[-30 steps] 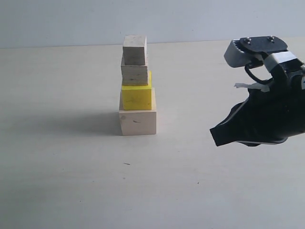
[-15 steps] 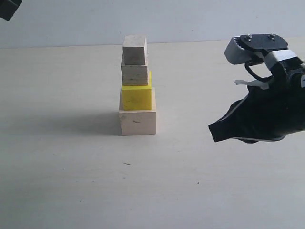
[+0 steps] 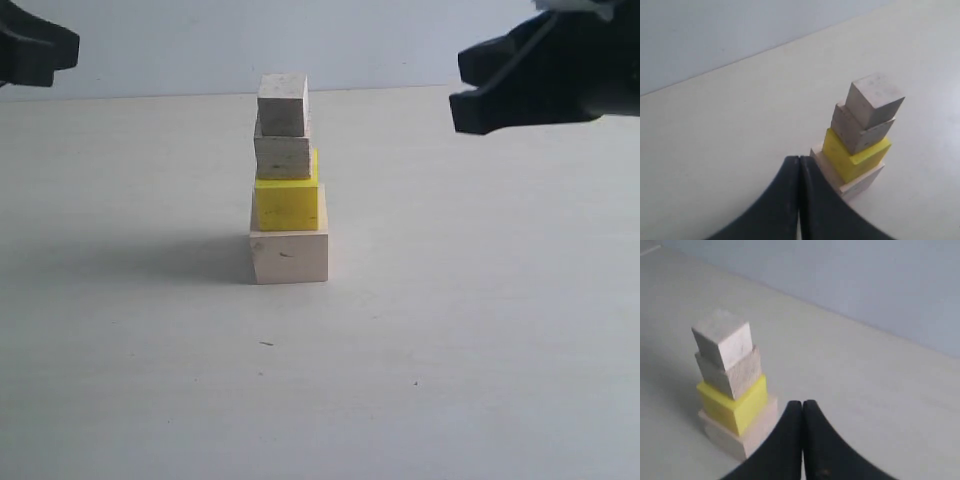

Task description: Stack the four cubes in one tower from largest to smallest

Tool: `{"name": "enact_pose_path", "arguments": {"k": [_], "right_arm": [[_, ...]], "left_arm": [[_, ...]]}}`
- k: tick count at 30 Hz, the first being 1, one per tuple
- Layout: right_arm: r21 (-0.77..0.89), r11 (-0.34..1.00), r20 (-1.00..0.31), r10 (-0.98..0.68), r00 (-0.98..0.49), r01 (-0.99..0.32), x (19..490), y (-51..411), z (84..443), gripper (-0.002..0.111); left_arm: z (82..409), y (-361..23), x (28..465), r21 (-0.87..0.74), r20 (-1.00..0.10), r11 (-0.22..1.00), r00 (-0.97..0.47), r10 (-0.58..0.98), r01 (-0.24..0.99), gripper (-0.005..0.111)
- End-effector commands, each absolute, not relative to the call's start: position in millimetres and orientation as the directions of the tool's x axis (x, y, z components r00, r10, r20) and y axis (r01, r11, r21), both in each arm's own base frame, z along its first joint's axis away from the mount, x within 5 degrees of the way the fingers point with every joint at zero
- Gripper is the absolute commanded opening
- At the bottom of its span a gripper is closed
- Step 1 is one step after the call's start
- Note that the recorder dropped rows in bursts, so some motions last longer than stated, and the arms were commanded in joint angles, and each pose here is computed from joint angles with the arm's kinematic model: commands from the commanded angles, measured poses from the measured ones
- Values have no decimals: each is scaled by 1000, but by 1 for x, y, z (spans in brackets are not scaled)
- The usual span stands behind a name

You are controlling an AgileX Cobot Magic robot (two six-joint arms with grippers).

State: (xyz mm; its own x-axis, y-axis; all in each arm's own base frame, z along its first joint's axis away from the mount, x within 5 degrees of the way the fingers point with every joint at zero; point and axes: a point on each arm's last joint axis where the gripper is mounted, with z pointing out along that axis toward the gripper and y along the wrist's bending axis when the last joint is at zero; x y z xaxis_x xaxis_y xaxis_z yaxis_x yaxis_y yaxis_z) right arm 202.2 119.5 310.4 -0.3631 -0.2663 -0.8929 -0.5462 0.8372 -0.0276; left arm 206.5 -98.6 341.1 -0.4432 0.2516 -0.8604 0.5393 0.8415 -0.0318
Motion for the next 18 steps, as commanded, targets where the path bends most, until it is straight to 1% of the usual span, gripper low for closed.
{"name": "enact_pose_path", "arguments": {"k": [1, 6, 9, 13, 18], "right_arm": [[-43, 841, -932, -228, -281, -539, 194, 114, 331, 0], [-44, 842, -951, -200, -235, -537, 183, 107, 344, 0], [-45, 842, -957, -191, -218, -538, 176, 104, 350, 0], [-25, 848, -980, -126, -156, -530, 159, 94, 367, 0], [-45, 856, -999, -42, 17, -515, 129, 76, 395, 0]], "left_arm": [[327, -86, 181, -65, -901, 865, -401, 164, 498, 0], [309, -74, 150, -66, -905, 866, -394, 157, 496, 0], [302, -68, 134, -94, -917, 867, -381, 116, 489, 0], [309, -58, 114, -80, -963, 879, -263, 53, 471, 0], [322, -46, 91, -15, -995, 886, -98, 35, 464, 0]]}}
